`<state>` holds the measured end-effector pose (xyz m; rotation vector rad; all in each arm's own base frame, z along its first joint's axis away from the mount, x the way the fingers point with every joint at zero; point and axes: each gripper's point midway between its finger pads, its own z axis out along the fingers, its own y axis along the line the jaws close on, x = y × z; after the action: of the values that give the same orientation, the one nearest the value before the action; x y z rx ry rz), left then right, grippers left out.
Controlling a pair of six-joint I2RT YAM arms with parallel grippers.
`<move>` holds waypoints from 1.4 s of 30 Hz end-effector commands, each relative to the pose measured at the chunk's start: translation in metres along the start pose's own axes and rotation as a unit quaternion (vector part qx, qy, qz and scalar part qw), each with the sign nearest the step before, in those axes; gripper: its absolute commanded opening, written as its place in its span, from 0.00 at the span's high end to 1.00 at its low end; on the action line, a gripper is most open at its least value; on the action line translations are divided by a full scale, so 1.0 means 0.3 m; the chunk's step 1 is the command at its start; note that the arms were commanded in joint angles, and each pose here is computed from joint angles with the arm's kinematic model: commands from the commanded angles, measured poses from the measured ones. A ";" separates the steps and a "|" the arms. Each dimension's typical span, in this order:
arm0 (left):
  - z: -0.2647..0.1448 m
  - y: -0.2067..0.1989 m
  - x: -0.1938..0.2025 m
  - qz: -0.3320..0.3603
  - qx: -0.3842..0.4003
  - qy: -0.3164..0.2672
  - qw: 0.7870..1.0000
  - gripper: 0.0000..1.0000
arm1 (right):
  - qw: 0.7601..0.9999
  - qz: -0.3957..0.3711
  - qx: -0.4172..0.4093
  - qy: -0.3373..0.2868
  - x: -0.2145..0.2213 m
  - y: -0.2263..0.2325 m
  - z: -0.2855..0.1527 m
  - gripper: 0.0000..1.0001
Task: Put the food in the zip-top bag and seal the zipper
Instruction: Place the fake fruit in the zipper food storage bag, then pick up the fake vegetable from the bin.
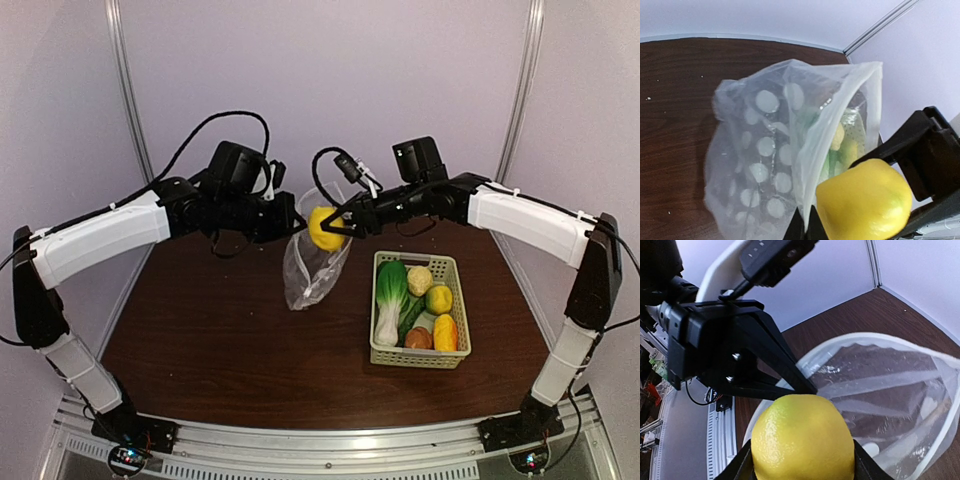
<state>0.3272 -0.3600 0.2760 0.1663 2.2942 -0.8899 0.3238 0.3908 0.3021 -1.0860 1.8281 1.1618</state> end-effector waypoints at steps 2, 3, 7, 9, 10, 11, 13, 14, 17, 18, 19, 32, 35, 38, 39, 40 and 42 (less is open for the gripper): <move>-0.020 -0.003 -0.019 -0.023 0.014 -0.023 0.999 1.00 | 0.997 0.006 0.072 -0.003 0.008 -0.061 -0.005 0.59; -0.019 0.001 -0.014 -0.025 0.015 -0.023 0.999 1.00 | 0.996 0.010 0.092 0.003 0.020 -0.083 -0.001 0.59; -0.008 0.017 0.009 -0.032 0.017 -0.021 0.999 1.00 | 0.990 0.014 0.140 0.030 0.064 -0.139 0.032 0.57; -0.001 0.022 0.015 -0.031 0.015 -0.019 0.999 1.00 | 0.990 0.020 0.133 0.039 0.080 -0.136 0.061 0.56; 0.000 0.024 0.017 -0.029 0.014 -0.018 0.999 1.00 | 0.991 0.021 0.129 0.042 0.081 -0.131 0.075 0.56; 0.000 0.024 0.015 -0.028 0.014 -0.019 0.999 1.00 | 0.990 0.022 0.132 0.047 0.086 -0.135 0.087 0.55; -0.006 0.029 0.009 -0.024 0.009 -0.024 0.999 1.00 | 0.988 0.022 0.143 0.053 0.088 -0.148 0.106 0.52; -0.010 0.034 0.007 -0.024 0.005 -0.027 0.999 1.00 | 0.987 0.024 0.147 0.054 0.086 -0.155 0.111 0.49; -0.011 0.042 0.010 -0.020 0.001 -0.029 0.999 1.00 | 0.990 0.026 0.132 0.050 0.058 -0.141 0.121 0.33; -0.009 0.045 0.014 -0.020 0.000 -0.027 0.999 1.00 | 0.991 0.022 0.125 0.046 0.038 -0.128 0.118 0.29; -0.006 0.051 0.020 -0.019 -0.002 -0.025 1.000 1.00 | 0.992 0.018 0.121 0.042 0.020 -0.118 0.111 0.26; -0.009 0.217 0.027 0.019 -0.085 -0.022 0.996 1.00 | 0.995 -0.063 0.081 0.006 -0.071 0.027 -0.162 0.21; -0.029 0.234 0.021 0.059 -0.105 -0.012 0.993 1.00 | 0.990 -0.070 0.120 0.026 -0.019 -0.026 -0.266 0.22; -0.035 0.242 0.021 0.094 -0.119 0.001 0.988 1.00 | 0.983 -0.044 0.171 0.049 0.068 -0.113 -0.368 0.23; -0.034 0.243 0.022 0.102 -0.120 0.004 0.987 1.00 | 0.981 -0.031 0.185 0.053 0.095 -0.140 -0.401 0.24; -0.034 0.244 0.021 0.110 -0.121 0.006 0.987 1.00 | 0.978 -0.017 0.198 0.058 0.124 -0.167 -0.431 0.26; -0.030 0.246 0.021 0.117 -0.121 0.006 0.986 1.00 | 0.972 0.005 0.228 0.065 0.179 -0.219 -0.486 0.27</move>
<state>0.3381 -0.3045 0.2211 0.2407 2.3599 -0.5505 0.3402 0.2662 0.3356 -0.9578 1.8786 0.7308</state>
